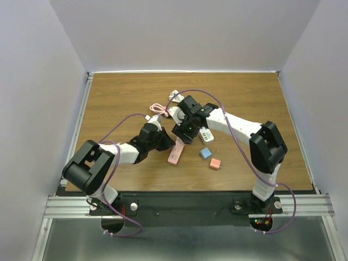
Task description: Insert the plug
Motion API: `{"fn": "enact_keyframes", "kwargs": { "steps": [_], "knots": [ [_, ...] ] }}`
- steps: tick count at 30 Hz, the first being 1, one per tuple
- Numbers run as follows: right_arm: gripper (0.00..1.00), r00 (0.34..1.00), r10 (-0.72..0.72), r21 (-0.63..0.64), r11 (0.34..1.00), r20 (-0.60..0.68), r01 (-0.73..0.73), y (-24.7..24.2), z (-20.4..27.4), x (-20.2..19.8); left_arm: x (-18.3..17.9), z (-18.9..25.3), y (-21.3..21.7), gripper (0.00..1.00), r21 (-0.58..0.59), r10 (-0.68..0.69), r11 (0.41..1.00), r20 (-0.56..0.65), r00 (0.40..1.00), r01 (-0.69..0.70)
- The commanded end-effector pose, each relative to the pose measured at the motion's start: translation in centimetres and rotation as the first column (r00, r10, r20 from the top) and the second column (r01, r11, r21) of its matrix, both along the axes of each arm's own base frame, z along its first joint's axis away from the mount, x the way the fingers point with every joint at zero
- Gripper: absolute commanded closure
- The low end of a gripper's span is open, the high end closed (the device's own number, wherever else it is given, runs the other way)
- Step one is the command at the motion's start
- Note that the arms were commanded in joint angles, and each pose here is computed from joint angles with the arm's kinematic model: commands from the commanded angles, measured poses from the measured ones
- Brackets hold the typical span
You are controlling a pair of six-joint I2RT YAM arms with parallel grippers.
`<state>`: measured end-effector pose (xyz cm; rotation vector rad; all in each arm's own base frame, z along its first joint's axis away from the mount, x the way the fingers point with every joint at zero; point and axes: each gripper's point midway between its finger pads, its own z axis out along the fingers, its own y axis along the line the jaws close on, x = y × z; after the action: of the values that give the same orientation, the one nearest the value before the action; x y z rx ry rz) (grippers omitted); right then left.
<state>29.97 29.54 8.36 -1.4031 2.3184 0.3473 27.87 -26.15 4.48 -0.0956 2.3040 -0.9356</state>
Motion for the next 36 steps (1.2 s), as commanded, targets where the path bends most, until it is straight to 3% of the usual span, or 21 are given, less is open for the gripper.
{"fn": "enact_keyframes", "kwargs": {
  "steps": [1, 21, 36],
  "knots": [
    [0.96, 0.996, 0.061, -0.021, 0.998, -0.070, -0.063, 1.2, -2.7, -2.5, -2.5, -2.8, 0.4, 0.88, 0.046, -0.042, 0.998, -0.099, 0.994, 0.047],
    [0.95, 0.990, 0.122, 0.037, 0.992, -0.076, -0.119, 2.0, -1.5, -3.3, -2.3, -2.8, -0.2, 0.88, 0.047, -0.080, 0.995, -0.093, 0.992, 0.085],
    [0.95, 0.993, 0.111, 0.005, 0.994, -0.050, -0.111, 3.2, -2.5, -1.0, -2.2, -2.6, -0.7, 0.89, 0.043, -0.115, 0.992, -0.088, 0.989, 0.119]
  ]
}}
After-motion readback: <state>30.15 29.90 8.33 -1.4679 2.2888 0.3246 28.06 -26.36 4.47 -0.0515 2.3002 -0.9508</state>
